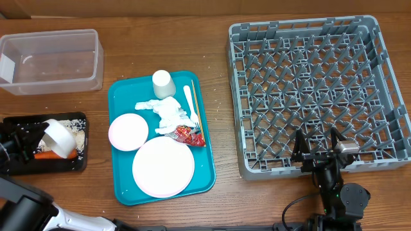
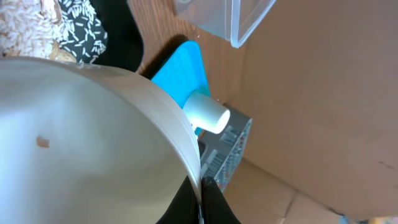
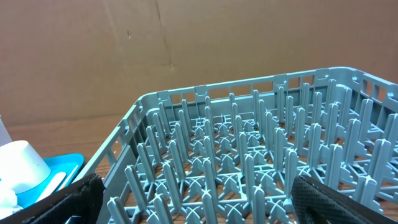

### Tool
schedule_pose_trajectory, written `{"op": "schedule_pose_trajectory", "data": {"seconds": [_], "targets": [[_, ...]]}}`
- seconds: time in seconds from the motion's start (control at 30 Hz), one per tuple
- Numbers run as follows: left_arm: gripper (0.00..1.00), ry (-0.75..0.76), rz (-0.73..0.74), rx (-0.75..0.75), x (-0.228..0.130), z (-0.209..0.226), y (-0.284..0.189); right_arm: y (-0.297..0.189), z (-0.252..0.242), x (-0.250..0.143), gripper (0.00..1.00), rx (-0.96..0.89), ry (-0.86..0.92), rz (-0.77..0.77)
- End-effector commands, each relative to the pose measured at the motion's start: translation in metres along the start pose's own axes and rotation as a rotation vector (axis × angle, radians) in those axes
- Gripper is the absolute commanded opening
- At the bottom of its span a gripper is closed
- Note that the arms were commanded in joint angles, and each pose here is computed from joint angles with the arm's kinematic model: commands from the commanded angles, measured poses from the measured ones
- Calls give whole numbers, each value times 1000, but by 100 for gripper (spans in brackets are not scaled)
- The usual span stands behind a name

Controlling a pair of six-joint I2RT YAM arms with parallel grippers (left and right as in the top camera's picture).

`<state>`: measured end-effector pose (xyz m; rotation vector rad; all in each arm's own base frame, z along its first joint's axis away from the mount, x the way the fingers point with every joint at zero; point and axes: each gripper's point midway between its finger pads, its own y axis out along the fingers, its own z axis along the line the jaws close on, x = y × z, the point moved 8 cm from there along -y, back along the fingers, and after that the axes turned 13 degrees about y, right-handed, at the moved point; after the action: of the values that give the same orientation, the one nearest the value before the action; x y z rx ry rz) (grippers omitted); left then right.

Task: Sort waste into correct bins and load items into the dishwasher rack
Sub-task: 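Tip the white bowl to dump its food onto the black tray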

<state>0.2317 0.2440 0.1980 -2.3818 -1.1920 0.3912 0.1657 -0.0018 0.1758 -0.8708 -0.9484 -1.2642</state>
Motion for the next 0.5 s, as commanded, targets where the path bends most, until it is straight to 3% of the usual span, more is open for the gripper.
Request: {"op": "schedule_pose_trajectory", "data": {"seconds": [0.0, 0.2, 0.47], "targets": [[4, 75, -13, 107, -6, -23, -10, 0, -3, -2, 100, -16, -2, -3], [4, 71, -6, 233, -16, -36, -12, 0, -3, -2, 100, -16, -2, -3], [4, 265, 29, 317, -41, -82, 12, 0, -3, -2, 100, -16, -2, -3]]}}
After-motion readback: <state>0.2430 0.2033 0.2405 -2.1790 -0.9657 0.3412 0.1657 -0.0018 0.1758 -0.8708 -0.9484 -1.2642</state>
